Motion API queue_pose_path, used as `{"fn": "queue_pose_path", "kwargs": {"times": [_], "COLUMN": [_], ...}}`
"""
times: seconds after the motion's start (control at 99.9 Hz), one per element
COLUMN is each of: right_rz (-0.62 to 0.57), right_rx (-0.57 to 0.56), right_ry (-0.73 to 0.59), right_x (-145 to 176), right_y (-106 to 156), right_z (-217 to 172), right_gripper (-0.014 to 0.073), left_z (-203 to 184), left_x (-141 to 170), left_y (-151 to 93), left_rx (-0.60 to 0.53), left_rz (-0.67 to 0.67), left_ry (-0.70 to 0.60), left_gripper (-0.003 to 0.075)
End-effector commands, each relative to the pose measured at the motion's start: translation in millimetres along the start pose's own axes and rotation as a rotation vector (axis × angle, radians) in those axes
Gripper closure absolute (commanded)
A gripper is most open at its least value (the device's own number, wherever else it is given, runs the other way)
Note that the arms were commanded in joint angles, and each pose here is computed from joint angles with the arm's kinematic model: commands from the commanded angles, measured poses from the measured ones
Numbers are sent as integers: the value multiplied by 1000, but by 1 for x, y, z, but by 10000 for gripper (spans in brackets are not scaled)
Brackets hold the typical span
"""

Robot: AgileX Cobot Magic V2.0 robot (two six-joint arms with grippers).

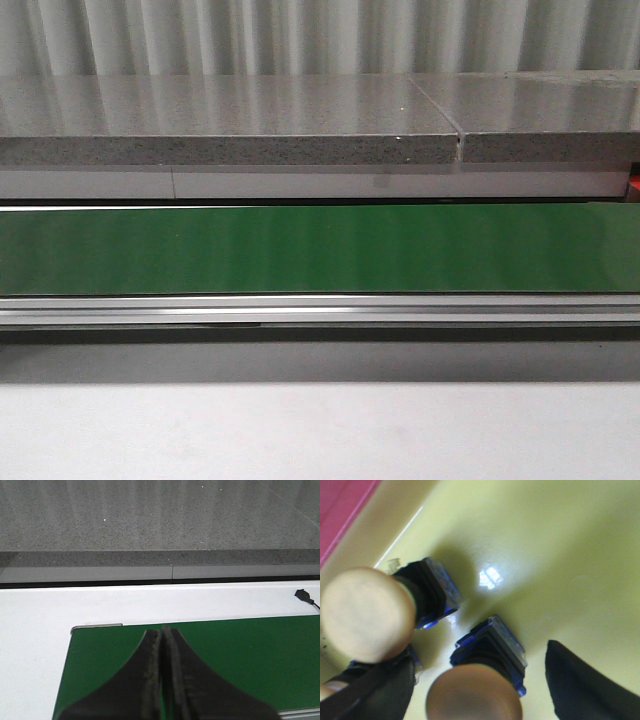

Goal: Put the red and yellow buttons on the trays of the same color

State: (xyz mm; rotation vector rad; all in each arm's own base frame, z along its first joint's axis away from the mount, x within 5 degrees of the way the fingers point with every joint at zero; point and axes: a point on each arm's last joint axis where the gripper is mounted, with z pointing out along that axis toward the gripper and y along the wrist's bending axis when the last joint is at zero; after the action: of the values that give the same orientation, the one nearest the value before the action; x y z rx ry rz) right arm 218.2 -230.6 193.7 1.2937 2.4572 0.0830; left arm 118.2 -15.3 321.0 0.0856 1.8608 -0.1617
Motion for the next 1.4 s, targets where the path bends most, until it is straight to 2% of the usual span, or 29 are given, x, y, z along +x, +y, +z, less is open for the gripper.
{"fn": "queue_pose_path", "kwargs": {"times": [0.0,0.18,0.33,0.67,0.901,1.141,1.331,1.391], "right_rz": [1,-22,-85,-415,-638,-828,-935,-942], "right_rx": [-22,-51,-99,-257,-377,-508,-580,-587], "right_ry": [-107,-161,-206,-332,-425,-511,-555,-555], "right_x": [-8,-1,12,60,96,139,171,178], "right_y": [5,15,37,105,135,145,135,128], "right_z": [-32,-64,-94,-149,-181,-207,-214,-214], "right_gripper": [21,21,21,21,24,24,26,64], "left_z": [-4,-4,-4,-4,-4,-4,-4,-4], "left_x": [-15,-15,-15,-15,-15,-15,-15,-15], "left_y": [0,0,0,0,0,0,0,0], "left_rx": [-5,-5,-5,-5,-5,-5,-5,-5], "left_rz": [-10,-10,-10,-10,-10,-10,-10,-10], "left_ry": [-97,-97,-97,-97,-97,-97,-97,-97], "left_gripper": [740,740,740,740,740,740,740,740]}}
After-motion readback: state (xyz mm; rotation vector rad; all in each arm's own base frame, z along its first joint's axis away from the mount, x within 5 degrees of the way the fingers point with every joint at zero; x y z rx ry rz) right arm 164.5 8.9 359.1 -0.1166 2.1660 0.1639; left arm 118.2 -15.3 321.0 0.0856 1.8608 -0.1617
